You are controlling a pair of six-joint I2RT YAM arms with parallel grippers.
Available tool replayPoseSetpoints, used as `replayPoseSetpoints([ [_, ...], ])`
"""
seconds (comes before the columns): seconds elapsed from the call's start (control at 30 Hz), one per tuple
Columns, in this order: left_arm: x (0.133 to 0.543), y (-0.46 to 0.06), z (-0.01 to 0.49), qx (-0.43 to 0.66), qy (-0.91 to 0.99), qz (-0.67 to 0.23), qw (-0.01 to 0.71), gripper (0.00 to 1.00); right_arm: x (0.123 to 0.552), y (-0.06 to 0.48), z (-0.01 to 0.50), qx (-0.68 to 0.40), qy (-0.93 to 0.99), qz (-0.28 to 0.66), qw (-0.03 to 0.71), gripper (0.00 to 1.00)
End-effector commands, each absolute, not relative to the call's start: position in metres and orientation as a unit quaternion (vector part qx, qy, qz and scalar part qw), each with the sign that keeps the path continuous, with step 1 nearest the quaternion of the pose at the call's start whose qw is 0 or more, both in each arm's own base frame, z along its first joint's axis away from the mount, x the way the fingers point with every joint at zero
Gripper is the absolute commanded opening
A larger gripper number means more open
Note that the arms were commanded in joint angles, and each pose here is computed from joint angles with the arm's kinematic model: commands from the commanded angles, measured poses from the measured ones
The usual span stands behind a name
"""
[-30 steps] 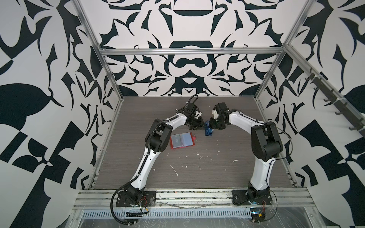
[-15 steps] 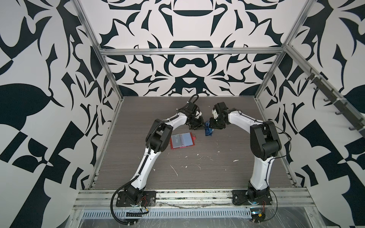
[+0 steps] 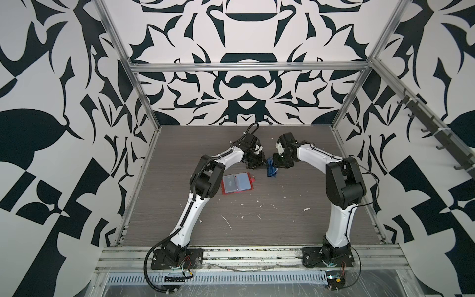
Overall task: Insert credit cards into a card holder
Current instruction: Pick up the credit card from the storage box.
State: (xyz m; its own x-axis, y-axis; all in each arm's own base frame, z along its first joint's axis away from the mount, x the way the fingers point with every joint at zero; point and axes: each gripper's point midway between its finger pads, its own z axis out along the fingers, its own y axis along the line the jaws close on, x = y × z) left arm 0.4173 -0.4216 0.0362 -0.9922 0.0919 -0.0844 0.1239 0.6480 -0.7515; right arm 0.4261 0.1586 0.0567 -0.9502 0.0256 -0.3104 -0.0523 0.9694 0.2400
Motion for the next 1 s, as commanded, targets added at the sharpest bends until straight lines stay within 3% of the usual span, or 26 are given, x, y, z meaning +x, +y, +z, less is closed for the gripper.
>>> replayPoseSetpoints([
  [0.0, 0.405, -0.403, -0.007, 0.035, 0.933, -0.358, -0.017, 0.21, 0.431, 0.149, 0.088, -0.007, 0.976, 0.109, 0.186, 0.36],
  [0.97, 0.404, -0.402, -0.008, 0.034, 0.934, -0.355, -0.018, 0.21, 0.426, 0.146, 0.105, -0.011, 0.976, 0.103, 0.191, 0.30],
])
